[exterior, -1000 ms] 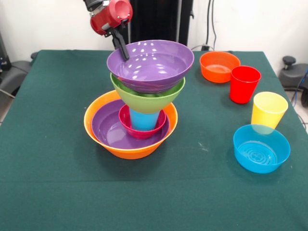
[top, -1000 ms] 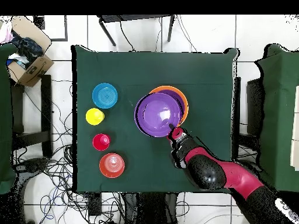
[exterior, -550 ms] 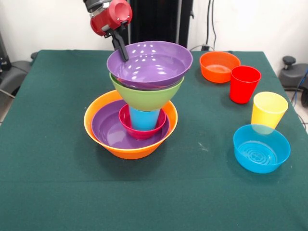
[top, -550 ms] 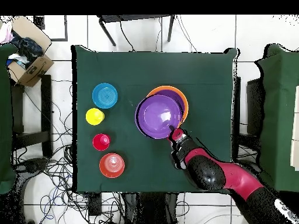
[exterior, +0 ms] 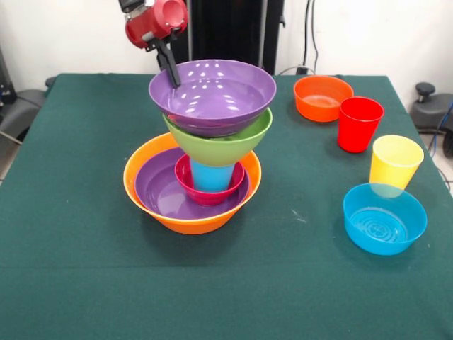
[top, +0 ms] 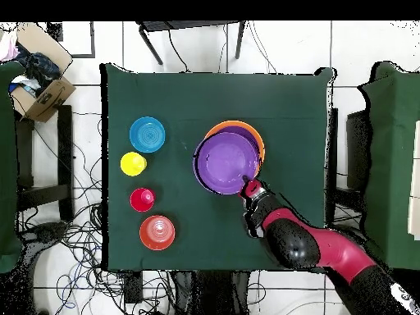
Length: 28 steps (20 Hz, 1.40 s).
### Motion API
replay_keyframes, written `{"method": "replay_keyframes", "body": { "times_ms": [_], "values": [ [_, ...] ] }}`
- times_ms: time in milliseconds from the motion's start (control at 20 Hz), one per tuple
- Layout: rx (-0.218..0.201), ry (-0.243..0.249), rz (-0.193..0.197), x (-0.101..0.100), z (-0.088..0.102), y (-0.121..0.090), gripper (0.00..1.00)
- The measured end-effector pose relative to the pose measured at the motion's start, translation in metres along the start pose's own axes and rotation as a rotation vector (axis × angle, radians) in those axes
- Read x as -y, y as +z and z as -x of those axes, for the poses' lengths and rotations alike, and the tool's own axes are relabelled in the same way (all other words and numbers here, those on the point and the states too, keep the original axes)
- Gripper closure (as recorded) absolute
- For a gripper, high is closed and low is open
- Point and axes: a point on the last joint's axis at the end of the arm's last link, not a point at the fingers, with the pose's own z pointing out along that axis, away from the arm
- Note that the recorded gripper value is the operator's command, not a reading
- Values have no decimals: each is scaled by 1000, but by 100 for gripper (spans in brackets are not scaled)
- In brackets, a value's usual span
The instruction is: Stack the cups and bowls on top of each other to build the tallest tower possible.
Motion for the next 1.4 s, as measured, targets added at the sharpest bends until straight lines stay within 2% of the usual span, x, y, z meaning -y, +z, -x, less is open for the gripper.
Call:
{"method": "replay_keyframes", "body": {
  "times_ms": [400,450,1400],
  "values": [
    [33,-24,-13,-3,10,-9,100],
    [38,-28,-15,-3,12,-11,0],
    [46,-31,-18,-5,14,-13,0]
  ]
}}
